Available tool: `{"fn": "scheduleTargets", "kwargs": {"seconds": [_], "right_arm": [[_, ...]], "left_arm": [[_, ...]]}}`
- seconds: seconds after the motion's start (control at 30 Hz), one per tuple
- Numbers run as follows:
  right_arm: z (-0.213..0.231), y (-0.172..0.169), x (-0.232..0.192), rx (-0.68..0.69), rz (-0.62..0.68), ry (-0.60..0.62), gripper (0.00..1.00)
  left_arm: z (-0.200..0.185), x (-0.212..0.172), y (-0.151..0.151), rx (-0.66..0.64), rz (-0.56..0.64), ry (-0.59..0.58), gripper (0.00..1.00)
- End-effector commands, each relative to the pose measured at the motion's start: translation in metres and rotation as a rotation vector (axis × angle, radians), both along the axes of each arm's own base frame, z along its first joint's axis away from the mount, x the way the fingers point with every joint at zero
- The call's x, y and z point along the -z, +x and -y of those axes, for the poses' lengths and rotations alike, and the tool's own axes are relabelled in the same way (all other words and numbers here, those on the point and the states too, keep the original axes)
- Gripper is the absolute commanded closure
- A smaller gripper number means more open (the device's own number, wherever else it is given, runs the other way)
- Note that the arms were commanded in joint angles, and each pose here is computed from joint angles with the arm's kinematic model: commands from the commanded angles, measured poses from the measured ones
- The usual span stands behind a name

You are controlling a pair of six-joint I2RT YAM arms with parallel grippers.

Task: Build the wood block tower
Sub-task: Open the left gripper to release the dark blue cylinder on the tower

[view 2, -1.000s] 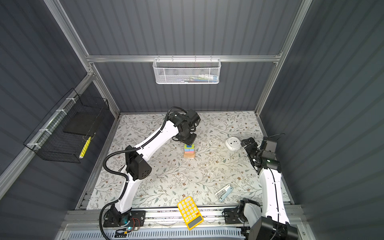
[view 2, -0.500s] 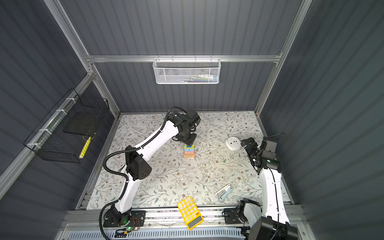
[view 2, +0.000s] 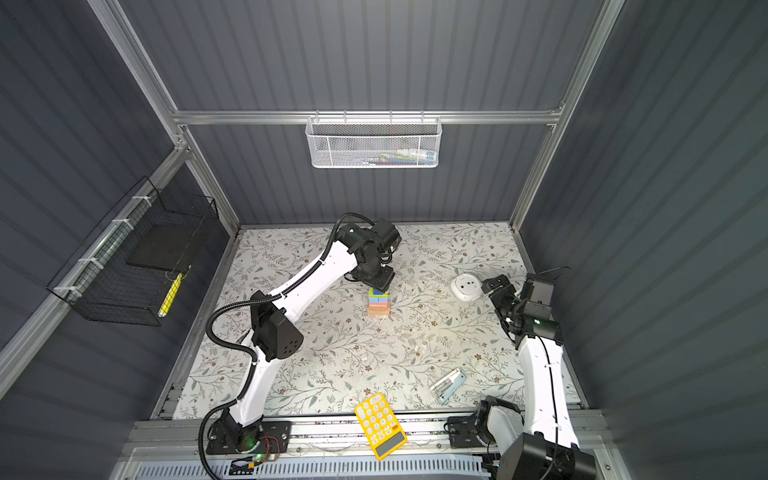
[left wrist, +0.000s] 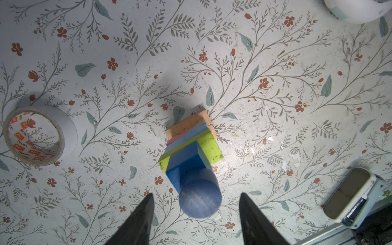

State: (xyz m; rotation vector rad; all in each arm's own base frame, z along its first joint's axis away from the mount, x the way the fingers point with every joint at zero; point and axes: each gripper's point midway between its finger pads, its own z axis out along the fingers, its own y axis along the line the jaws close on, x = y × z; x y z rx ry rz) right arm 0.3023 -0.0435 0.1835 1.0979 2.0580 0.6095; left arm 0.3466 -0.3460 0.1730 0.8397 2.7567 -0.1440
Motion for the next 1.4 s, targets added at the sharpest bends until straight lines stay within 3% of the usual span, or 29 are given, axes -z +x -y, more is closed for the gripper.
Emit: {"fn": "scheduleTargets", "kwargs": {"seconds": [0.0,1.37], "right_arm": [[-0.0006,-0.0002,0.0037,-0.005,-0.004,0.007,0.01],[-0.0063,0.0019,0.0032,-0.032,0.003,0.030,0.01]], "left_arm": [[-0.0055,0.0101,0.0020,0.012,-0.007,0.042,0.37],[-0.0103,0.0183,0.0089,0.013,0.018,0.087,0.43]]}}
